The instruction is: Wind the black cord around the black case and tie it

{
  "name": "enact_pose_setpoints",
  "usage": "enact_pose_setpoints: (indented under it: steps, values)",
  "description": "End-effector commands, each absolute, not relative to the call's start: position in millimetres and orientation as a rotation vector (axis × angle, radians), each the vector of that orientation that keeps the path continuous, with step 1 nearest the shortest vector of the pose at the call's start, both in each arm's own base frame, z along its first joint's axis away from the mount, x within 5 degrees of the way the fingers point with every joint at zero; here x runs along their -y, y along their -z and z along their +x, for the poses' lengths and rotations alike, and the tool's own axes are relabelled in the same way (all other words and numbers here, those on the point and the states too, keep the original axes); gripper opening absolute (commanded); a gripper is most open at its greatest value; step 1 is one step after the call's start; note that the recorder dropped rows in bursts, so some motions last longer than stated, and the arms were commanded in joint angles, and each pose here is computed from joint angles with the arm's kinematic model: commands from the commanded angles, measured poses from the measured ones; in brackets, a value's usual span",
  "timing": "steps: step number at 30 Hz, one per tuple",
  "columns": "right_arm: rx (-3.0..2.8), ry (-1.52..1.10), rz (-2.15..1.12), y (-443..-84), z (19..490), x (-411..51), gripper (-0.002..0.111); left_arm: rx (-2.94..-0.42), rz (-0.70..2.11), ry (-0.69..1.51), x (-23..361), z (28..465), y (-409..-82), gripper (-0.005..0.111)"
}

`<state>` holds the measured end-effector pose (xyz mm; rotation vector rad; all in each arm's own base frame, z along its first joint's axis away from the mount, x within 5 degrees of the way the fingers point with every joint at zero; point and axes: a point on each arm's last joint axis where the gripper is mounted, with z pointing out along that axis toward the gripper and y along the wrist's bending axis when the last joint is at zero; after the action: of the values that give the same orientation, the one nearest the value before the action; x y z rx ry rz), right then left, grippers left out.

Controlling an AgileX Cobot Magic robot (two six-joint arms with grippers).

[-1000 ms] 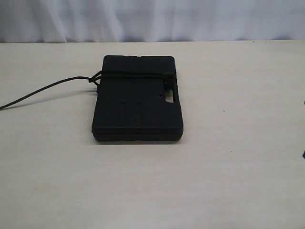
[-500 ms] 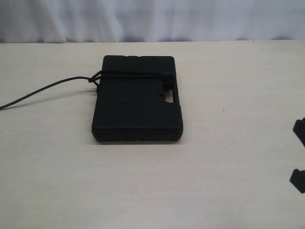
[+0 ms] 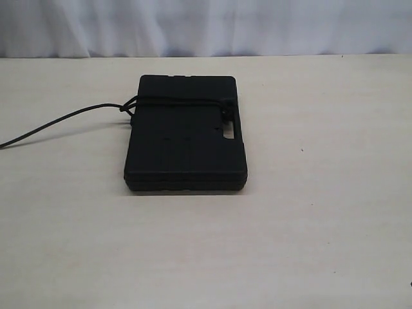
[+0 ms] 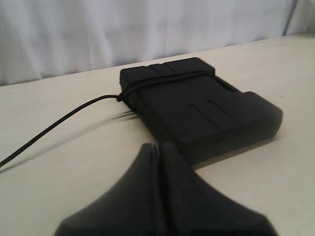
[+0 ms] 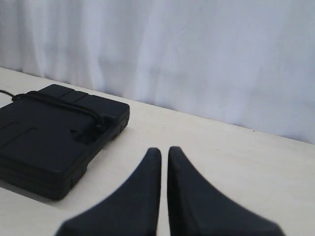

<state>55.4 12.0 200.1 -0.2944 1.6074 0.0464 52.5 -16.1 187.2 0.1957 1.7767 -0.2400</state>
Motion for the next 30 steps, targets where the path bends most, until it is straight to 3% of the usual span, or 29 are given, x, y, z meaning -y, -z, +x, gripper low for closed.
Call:
enact_pose_setpoints:
  steps: [1, 30]
  values:
    - [-1.593, -0.002, -0.269, -201.2, 55.6, -9.5, 0.004, -1.786, 0.118, 0.18, 11.5, 53.2, -185.8, 0.0]
    - [-1.593, -0.003, -0.263, -201.2, 55.6, -9.4, 0.004, -1.787, 0.101, 0.163, 10.3, 53.4, -185.8, 0.0]
